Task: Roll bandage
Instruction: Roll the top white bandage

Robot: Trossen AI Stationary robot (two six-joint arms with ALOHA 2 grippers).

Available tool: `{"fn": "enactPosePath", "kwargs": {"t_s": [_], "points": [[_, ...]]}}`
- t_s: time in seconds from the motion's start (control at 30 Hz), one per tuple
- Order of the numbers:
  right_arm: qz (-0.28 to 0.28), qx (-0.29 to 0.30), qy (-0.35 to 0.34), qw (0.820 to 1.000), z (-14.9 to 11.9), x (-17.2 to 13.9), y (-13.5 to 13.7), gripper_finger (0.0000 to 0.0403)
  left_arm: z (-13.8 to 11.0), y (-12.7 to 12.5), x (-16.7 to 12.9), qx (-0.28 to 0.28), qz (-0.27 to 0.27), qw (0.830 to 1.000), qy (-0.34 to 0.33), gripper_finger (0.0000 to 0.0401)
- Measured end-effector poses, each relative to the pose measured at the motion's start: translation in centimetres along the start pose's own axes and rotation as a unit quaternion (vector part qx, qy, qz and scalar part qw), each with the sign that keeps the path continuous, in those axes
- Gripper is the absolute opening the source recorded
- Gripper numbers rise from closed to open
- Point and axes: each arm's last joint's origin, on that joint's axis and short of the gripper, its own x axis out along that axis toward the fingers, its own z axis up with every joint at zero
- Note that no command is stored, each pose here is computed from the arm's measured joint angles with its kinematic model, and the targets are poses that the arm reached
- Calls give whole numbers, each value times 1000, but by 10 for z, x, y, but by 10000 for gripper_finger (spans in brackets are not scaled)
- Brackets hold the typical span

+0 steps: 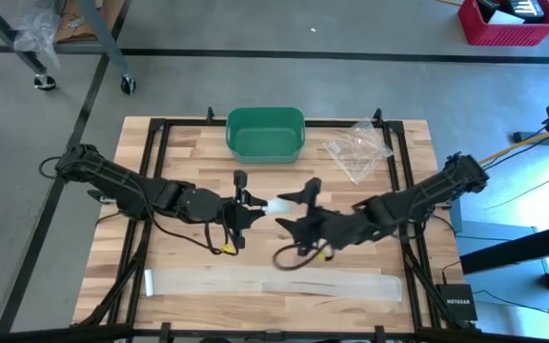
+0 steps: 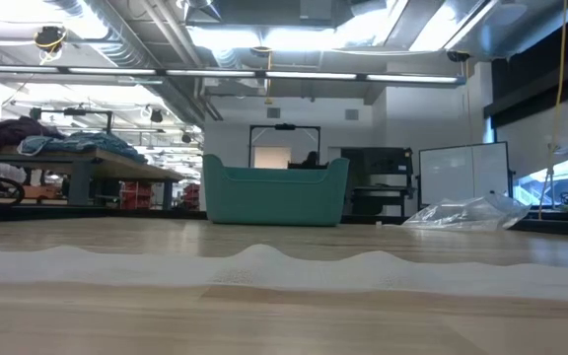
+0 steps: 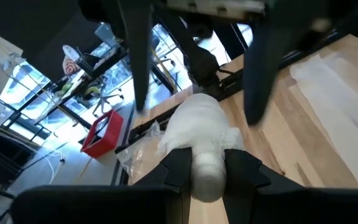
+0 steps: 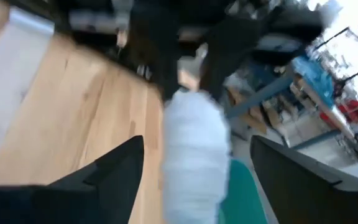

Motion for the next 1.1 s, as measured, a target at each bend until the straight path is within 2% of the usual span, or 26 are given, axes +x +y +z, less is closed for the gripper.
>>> {"fn": "enactPosePath", "kwargs": {"t_s": [0.2, 0.83, 0.97, 1.1], "points": [[13, -22, 65, 998, 12, 18, -1, 268, 0, 0, 0, -13, 0, 1000, 0, 54], [6, -59, 94, 994, 9, 22, 1, 96, 0, 0, 0, -40, 0, 999, -1, 54], [9, -66, 100, 993, 7, 22, 1, 76, 0, -1, -3, -41, -1, 999, 5, 54], [7, -62, 96, 993, 9, 22, 0, 73, 3, 0, -11, -47, 5, 999, 1, 61]]}}
